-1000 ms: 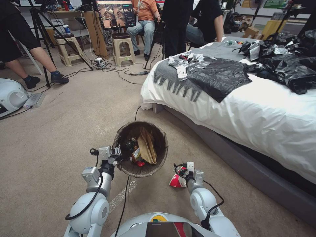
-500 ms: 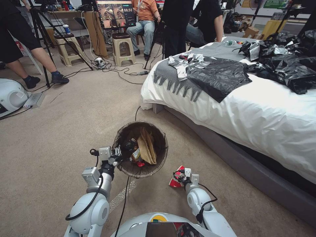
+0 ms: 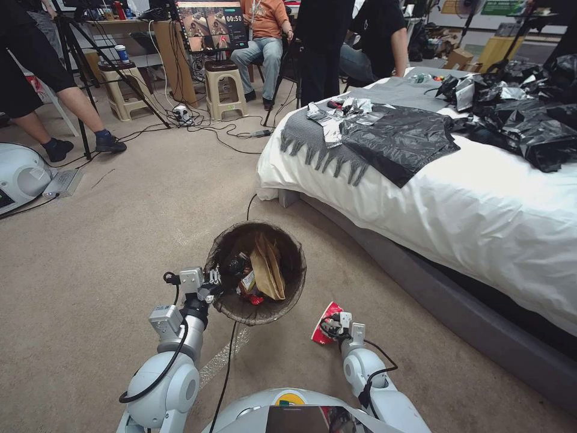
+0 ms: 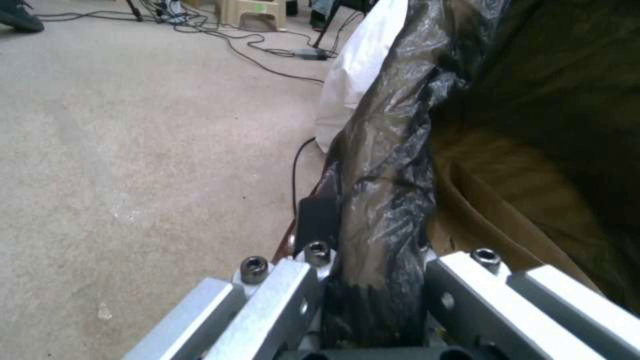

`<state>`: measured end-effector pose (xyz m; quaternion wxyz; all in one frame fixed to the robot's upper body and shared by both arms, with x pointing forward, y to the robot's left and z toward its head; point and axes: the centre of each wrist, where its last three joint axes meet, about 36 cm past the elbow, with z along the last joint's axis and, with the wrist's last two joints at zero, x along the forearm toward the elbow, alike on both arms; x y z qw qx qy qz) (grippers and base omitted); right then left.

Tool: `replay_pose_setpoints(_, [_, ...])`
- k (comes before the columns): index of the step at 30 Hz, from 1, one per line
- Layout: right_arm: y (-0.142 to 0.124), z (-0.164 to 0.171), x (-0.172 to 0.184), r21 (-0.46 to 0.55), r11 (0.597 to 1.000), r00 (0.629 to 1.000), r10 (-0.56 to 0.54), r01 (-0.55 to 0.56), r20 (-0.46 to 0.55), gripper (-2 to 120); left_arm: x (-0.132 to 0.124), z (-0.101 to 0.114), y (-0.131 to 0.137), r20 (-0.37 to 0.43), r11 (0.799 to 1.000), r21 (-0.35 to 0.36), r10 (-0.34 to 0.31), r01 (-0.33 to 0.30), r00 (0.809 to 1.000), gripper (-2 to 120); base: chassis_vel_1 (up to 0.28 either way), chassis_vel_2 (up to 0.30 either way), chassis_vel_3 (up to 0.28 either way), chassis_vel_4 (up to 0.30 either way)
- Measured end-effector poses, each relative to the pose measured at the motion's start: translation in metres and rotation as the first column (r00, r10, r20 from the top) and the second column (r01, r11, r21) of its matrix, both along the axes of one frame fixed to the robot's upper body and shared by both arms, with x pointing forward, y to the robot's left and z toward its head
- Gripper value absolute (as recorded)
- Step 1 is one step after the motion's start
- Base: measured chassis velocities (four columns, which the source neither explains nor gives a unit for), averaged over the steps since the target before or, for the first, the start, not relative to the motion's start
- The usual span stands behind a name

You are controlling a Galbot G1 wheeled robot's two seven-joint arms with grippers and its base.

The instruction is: Pick up the trash bin, then pick up the garbage from the floor and place it into the trash bin.

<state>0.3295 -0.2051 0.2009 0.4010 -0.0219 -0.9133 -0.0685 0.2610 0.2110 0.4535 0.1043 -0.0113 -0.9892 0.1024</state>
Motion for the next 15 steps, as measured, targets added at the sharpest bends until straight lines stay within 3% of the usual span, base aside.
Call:
replay_pose_setpoints(2, [-0.0004, -0.0005, -0.0002, -0.001, 1.000, 1.000, -0.002, 0.002, 0.003, 65, 0.0001, 0.0000, 0.0001, 0.000, 1.000, 0.000, 0.000, 0.000, 1.000, 2, 0.000, 0.000, 0.000, 0.000])
replay_pose_setpoints(4, [-0.0004, -0.0005, -0.0002, -0.001, 1.000, 1.000, -0.002, 0.002, 0.003, 64, 0.0001, 0.0001, 0.0001, 0.000, 1.000, 0.000, 0.001, -0.001, 1.000, 2, 0.000, 0.000, 0.000, 0.000])
replay_pose_setpoints(5, [-0.0004, -0.0005, -0.0002, -0.001, 1.000, 1.000, -0.002, 0.002, 0.003, 53, 0.0001, 0.0001, 0.0002, 0.000, 1.000, 0.000, 0.001, -0.001, 1.000, 2, 0.000, 0.000, 0.000, 0.000])
replay_pose_setpoints(7, [-0.0004, -0.0005, -0.0002, -0.001, 1.000, 1.000, -0.003, 0.003, 0.004, 53, 0.0001, 0.0001, 0.0002, 0.000, 1.000, 0.000, 0.001, -0.001, 1.000, 2, 0.000, 0.000, 0.000, 0.000])
replay_pose_setpoints(8, [-0.0003, -0.0005, 0.0001, -0.002, 1.000, 1.000, -0.003, 0.003, 0.004, 45, 0.0002, 0.0000, 0.0004, 0.000, 1.000, 0.001, 0.001, -0.001, 1.000, 2, 0.000, 0.000, 0.000, 0.000])
replay_pose_setpoints(15, [-0.0005, -0.0017, 0.0008, -0.007, 1.000, 1.000, -0.005, 0.005, 0.010, 32, 0.0002, -0.0004, 0.0003, -0.001, 1.000, 0.000, 0.003, -0.003, 1.000, 2, 0.000, 0.000, 0.000, 0.000])
